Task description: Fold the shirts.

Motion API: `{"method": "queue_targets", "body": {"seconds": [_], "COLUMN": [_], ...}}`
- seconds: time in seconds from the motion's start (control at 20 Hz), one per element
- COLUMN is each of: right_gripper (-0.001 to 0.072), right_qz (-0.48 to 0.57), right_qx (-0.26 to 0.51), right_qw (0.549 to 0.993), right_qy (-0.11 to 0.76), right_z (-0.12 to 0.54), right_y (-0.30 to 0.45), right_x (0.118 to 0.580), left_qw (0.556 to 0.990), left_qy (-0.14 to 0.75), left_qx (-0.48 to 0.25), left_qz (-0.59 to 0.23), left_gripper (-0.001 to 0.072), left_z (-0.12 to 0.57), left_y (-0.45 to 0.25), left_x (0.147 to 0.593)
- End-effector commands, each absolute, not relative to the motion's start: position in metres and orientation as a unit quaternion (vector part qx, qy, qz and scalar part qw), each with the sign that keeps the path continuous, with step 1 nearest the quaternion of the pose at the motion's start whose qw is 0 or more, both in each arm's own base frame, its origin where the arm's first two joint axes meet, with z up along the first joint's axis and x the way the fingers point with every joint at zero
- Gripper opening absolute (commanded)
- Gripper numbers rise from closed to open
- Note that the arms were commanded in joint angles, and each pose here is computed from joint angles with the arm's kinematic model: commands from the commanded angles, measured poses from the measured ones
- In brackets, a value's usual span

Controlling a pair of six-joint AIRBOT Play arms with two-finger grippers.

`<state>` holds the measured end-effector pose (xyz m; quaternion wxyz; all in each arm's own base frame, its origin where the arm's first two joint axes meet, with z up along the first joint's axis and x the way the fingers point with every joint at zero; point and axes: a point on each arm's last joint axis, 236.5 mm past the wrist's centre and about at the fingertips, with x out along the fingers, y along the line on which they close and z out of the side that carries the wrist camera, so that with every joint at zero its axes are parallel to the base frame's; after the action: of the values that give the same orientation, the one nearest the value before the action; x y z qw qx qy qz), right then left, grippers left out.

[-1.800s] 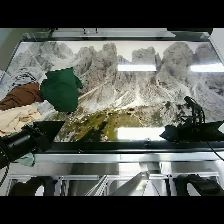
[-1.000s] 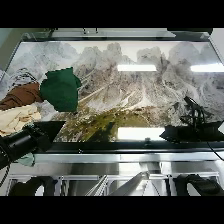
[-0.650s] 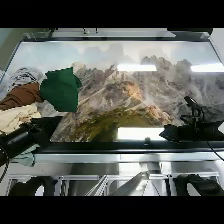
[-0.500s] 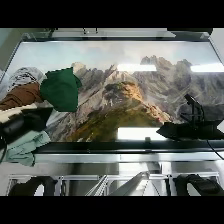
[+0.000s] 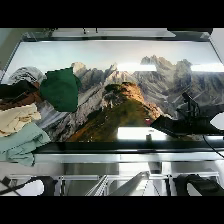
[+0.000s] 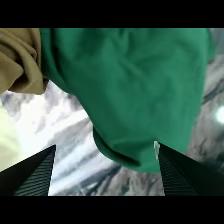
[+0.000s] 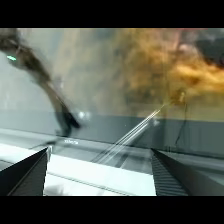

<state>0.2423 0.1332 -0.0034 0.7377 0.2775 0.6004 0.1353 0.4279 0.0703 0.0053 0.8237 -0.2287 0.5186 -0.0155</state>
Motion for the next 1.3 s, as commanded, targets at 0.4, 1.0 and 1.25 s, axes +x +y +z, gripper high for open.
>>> {"method": "queue_targets", "body": {"seconds": [0.4,1.0,1.25], "right_gripper": [0.0708,0.0105,0.0289], "right_qz": [0.127,0.145,0.158], "right_qx": [0.283,0.255,0.245], "right_qw": [0.747,0.786,0.802], "right_qy": [0.587,0.544,0.521], "right_z": [-0.006,0.008,0.027], "right_y": [0.131,0.127,0.127], "right_x": [0.254,0.276,0.283], "left_qw": [0.756,0.700,0.682], "left_qy": [0.606,0.521,0.503], "left_qx": [-0.218,-0.128,-0.084], "left_qz": [-0.114,-0.471,-0.525], "left_gripper": [0.0068,-0.0003,0.0145], "left_z": [-0.083,0.163,0.176], "left_y": [0.022,-0.225,-0.306], "left_x": [0.498,0.402,0.340]}}
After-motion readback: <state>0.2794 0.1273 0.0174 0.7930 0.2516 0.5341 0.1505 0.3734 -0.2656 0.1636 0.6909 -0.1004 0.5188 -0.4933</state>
